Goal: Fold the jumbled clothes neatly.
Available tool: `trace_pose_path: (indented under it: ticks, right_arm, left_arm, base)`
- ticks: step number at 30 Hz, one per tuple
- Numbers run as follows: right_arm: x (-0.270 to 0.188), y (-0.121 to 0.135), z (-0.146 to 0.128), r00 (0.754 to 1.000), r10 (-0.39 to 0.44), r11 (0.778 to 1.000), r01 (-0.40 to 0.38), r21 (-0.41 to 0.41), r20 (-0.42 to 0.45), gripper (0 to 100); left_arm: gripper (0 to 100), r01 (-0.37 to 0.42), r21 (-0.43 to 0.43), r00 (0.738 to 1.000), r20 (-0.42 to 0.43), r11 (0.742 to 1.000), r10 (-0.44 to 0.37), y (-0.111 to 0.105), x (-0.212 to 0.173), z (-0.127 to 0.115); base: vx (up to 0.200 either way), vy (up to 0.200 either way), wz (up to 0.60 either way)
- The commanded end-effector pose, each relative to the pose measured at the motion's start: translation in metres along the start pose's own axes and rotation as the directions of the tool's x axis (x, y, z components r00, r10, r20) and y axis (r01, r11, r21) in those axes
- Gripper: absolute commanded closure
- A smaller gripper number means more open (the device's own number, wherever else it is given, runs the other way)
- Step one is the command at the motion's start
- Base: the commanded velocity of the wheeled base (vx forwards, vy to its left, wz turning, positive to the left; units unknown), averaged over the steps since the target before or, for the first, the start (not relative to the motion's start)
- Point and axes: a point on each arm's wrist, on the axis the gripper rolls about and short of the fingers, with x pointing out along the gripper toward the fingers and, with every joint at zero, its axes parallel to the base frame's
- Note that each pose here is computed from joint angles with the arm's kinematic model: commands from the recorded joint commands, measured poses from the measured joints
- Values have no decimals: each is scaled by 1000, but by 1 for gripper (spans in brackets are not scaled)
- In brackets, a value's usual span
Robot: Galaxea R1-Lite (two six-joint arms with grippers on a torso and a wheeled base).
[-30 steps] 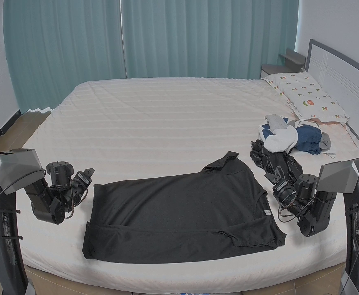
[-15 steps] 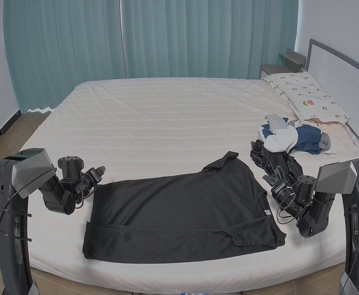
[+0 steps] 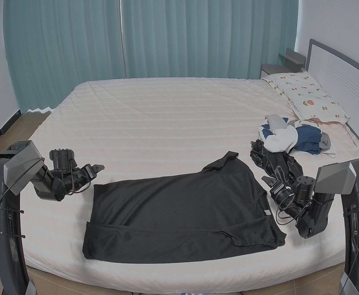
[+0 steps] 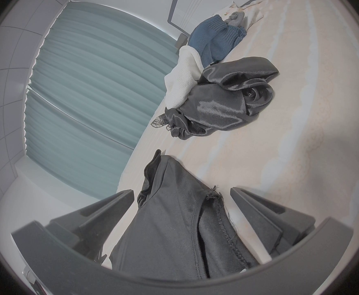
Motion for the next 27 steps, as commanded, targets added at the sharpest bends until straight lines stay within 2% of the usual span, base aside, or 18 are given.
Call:
trace_pose_path:
  ticks: [1,8,19,27]
  right_arm:
    - [0,1,-1,1000,10,1000,-10,-10,5,0]
    - [1,-2,-3,1000,3,1000,-3,-17,-2,0]
    - [1,-2,-2,1000,4,1000,-4,-17,0,0]
    - [1,-1,-3,1000,4,1000,-4,-18,-1,0]
  left_arm:
    - [0,7,-10,1000,-3,1000,-7,9,-1,4]
    - [0,48,-7,998,-36,999,-48,7,1,-1]
    - [0,44,24,996,-84,999,-42,16,11,-18]
    - [0,56,37,994,-100,998,-52,10,14,-25]
  base:
    - [0,0,0]
    - [0,0,0]
    - [0,0,0]
    - [0,0,0]
